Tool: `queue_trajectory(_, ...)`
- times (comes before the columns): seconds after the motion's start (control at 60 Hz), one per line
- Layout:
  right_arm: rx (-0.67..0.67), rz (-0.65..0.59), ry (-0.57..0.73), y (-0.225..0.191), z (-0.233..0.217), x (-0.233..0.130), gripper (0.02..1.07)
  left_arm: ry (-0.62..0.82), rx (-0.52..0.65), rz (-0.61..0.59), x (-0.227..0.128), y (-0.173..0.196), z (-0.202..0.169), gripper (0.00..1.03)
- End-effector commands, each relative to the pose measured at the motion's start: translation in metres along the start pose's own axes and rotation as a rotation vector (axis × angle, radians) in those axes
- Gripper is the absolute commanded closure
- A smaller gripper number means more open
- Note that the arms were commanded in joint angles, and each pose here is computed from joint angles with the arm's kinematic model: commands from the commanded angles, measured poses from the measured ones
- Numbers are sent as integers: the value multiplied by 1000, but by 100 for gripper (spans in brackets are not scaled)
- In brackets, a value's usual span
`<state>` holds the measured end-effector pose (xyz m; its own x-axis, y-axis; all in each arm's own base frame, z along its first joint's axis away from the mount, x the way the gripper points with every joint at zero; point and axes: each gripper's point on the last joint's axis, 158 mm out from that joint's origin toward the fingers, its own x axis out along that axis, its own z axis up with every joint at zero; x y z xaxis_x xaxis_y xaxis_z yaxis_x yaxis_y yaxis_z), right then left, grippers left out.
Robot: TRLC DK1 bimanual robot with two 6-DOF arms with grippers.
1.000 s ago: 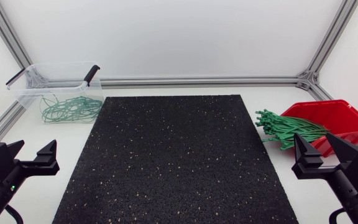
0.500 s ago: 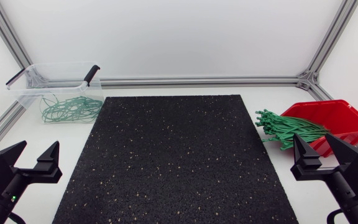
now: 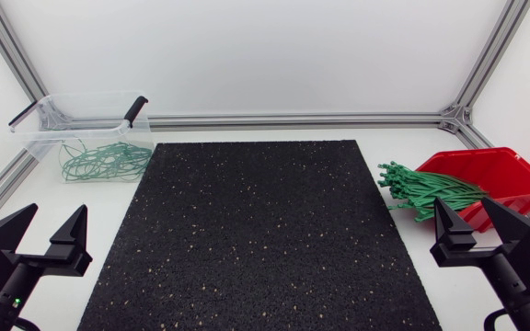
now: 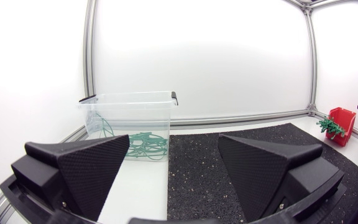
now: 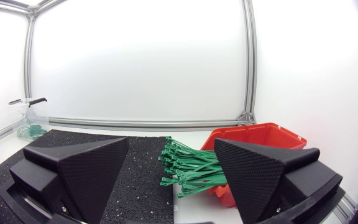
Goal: Take a green cable tie from the red box, thread the tail through the head to close it, then place it in the transparent bin on the left.
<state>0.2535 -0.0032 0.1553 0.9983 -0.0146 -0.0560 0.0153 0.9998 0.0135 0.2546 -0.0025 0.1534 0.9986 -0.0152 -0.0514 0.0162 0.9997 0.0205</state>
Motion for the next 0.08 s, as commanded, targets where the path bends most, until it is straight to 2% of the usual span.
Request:
queue_trajectory(0.0, -14, 5, 1, 1, -6, 1, 7, 46, -22, 1, 2, -1, -22, 4)
queue_trajectory(0.067, -14, 5, 1, 1, -6, 1, 7, 46, -22, 1, 2, -1, -22, 4)
